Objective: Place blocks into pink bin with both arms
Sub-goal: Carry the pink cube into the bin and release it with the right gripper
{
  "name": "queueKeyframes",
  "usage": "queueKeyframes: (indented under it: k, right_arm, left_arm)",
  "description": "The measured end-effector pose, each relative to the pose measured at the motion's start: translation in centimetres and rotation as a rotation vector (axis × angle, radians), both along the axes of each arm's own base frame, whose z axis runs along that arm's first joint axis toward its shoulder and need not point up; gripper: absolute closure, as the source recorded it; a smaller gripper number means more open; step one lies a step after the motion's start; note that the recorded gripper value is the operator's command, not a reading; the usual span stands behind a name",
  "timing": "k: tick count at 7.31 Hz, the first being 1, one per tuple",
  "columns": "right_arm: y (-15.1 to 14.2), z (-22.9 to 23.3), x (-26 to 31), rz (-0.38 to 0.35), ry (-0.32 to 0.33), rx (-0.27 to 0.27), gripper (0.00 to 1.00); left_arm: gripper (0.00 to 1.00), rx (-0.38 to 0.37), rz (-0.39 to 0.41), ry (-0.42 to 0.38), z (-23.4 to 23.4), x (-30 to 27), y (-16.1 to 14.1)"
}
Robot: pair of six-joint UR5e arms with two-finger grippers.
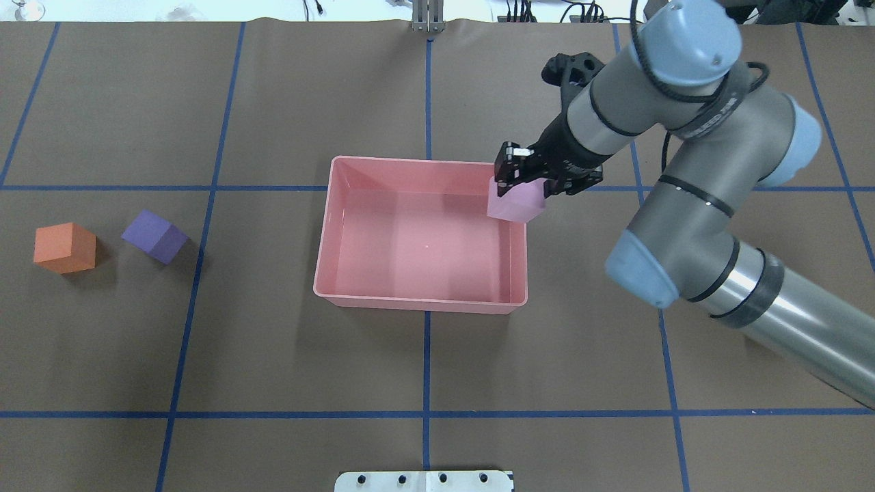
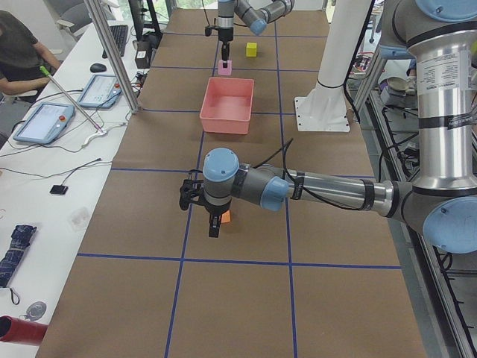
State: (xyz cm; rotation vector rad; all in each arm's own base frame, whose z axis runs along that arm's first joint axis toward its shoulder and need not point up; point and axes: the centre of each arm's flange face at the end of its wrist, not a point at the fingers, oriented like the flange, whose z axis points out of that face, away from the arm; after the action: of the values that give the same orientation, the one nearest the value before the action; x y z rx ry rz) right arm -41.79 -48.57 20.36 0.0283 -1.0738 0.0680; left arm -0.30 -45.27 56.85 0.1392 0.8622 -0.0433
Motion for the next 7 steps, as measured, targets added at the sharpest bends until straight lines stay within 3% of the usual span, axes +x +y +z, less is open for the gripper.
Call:
queueKeyframes:
  k: [2, 3, 4, 5, 7]
  right_arm:
    - [3.5, -2.8, -5.7, 0.04, 0.004, -0.02, 1.0]
    - [4.5, -2.8, -7.7, 0.046, 0.018, -0.025, 0.87]
    - [4.9, -2.2, -9.4, 0.05, 0.04, -0.026, 0.58]
    - [5.0, -1.7, -10.4, 0.051, 0.058, -0.027, 0.02]
    - [4.9, -1.2, -11.3, 0.054, 0.076, -0.028, 0.0]
  left_arm:
    - [0.01, -0.014, -0.006, 0.068, -2.8, 5.2, -0.5]
    - [0.02, -0.016, 0.005, 0.089, -4.2, 7.7, -0.7]
    - [0.05, -0.019, 0.017, 0.104, -5.7, 10.0, -0.9]
    - [0.05, -0.003, 0.034, 0.099, -7.0, 12.1, -1.1]
    - [0.05, 0.085, 0.071, 0.039, -9.1, 17.0, -1.7]
